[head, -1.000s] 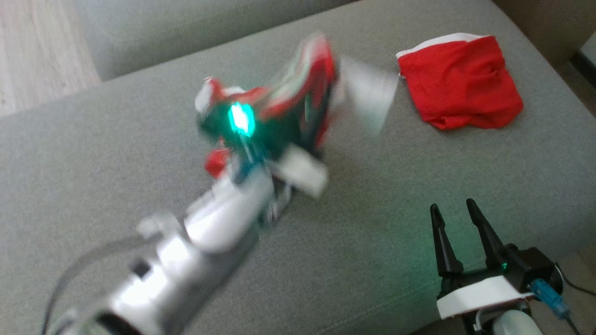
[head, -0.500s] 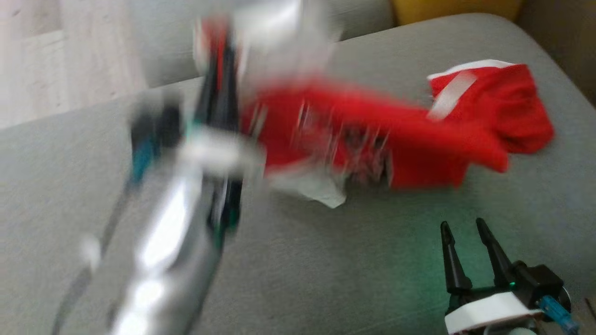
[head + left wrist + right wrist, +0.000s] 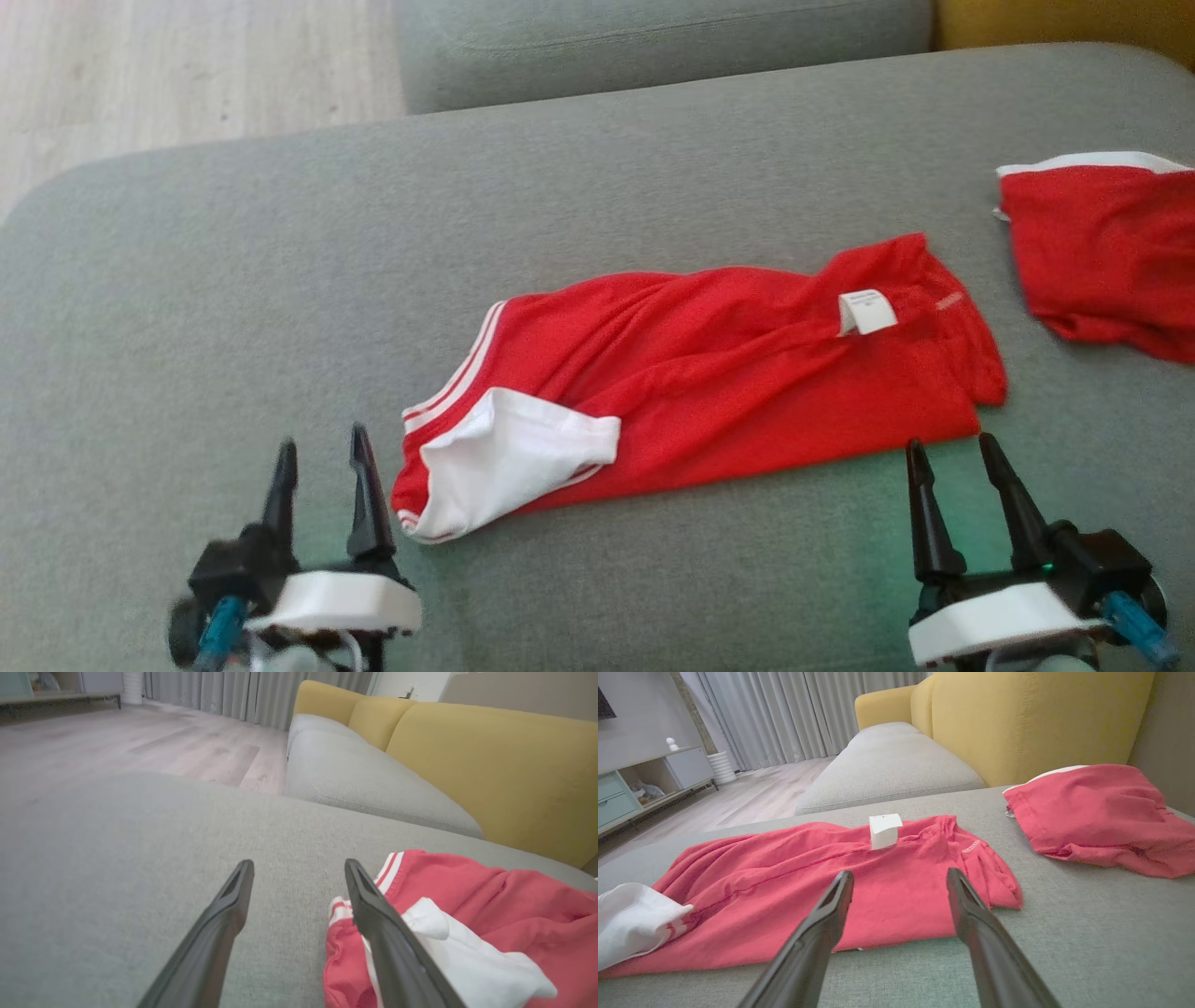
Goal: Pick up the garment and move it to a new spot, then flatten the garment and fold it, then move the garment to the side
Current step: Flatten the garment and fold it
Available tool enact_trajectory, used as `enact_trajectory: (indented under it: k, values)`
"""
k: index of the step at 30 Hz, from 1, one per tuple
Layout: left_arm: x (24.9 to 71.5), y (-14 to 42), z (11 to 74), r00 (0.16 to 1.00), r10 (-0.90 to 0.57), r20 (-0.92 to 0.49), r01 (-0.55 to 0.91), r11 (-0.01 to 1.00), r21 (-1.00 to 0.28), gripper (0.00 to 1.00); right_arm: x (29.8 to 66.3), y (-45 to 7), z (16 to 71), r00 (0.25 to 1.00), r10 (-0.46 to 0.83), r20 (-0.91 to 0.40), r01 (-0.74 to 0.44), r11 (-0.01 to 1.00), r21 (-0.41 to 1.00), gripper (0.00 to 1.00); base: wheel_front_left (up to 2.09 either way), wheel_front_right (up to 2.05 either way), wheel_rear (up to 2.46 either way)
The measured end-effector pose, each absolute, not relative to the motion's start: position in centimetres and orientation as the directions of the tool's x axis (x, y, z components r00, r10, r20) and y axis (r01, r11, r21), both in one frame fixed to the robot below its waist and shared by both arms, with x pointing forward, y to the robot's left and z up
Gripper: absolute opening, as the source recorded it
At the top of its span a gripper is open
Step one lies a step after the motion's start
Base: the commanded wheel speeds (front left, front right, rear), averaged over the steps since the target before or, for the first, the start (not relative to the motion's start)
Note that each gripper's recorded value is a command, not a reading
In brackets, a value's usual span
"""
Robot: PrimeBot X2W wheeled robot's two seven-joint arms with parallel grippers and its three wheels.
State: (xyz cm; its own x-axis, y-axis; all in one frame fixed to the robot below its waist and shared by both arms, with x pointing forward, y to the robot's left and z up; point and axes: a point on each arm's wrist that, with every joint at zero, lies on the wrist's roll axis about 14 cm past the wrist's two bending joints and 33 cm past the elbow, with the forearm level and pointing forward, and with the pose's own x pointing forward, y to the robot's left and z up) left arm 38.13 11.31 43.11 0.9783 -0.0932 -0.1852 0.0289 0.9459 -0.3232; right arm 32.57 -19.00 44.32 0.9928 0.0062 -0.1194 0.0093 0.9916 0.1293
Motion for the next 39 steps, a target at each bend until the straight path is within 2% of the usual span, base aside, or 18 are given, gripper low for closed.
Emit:
enact_trajectory:
  k: [2, 5, 9, 13, 19, 28, 29, 31, 39]
  values:
    - [38.6, 12.0, 44.7, 0.987, -0.102, -0.124, 0.070, 0.970, -0.234, 1.00, 32.9, -18.5, 44.2, 0.992, 0.025, -0.122, -0.009, 0.992, 0.126, 1.00, 0.00, 0.00, 0.00]
    - [38.8, 11.3, 46.0, 0.978, -0.197, -0.070, 0.191, 0.977, -0.093, 1.00, 33.2, -18.1, 43.9, 0.991, 0.037, -0.131, -0.021, 0.992, 0.124, 1.00, 0.00, 0.00, 0.00]
    - [37.6, 8.1, 44.6, 0.929, -0.355, -0.109, 0.362, 0.930, 0.057, 1.00, 33.5, -17.9, 43.9, 0.990, 0.044, -0.133, -0.027, 0.992, 0.125, 1.00, 0.00, 0.00, 0.00]
    - [37.9, 6.9, 43.2, 0.895, -0.411, -0.172, 0.440, 0.876, 0.198, 1.00, 33.7, -18.0, 43.9, 0.990, 0.041, -0.133, -0.024, 0.992, 0.125, 1.00, 0.00, 0.00, 0.00]
    - [39.8, 5.6, 43.1, 0.873, -0.444, -0.201, 0.485, 0.830, 0.273, 1.00, 33.4, -18.4, 43.5, 0.989, 0.026, -0.148, -0.008, 0.992, 0.123, 1.00, 0.00, 0.00, 0.00]
    - [39.9, 5.2, 40.8, 0.845, -0.451, -0.286, 0.522, 0.811, 0.264, 1.00, 33.1, -19.2, 43.3, 0.988, -0.001, -0.156, 0.020, 0.993, 0.118, 1.00, 0.00, 0.00, 0.00]
    - [40.1, 5.2, 40.9, 0.847, -0.451, -0.282, 0.520, 0.812, 0.264, 0.54, 33.2, -19.3, 43.3, 0.988, -0.002, -0.155, 0.021, 0.993, 0.118, 1.00, 0.00, 0.00, 0.00]
    - [40.4, 5.1, 41.5, 0.855, -0.455, -0.248, 0.512, 0.816, 0.268, 0.00, 33.4, -19.4, 43.4, 0.989, -0.004, -0.151, 0.022, 0.993, 0.116, 1.00, 0.00, 0.00, 0.00]
    - [41.3, 5.6, 44.7, 0.890, -0.440, -0.118, 0.455, 0.847, 0.273, 0.00, 34.3, -19.0, 43.1, 0.987, 0.018, -0.157, -0.003, 0.995, 0.096, 1.00, 0.00, 0.00, 0.00]
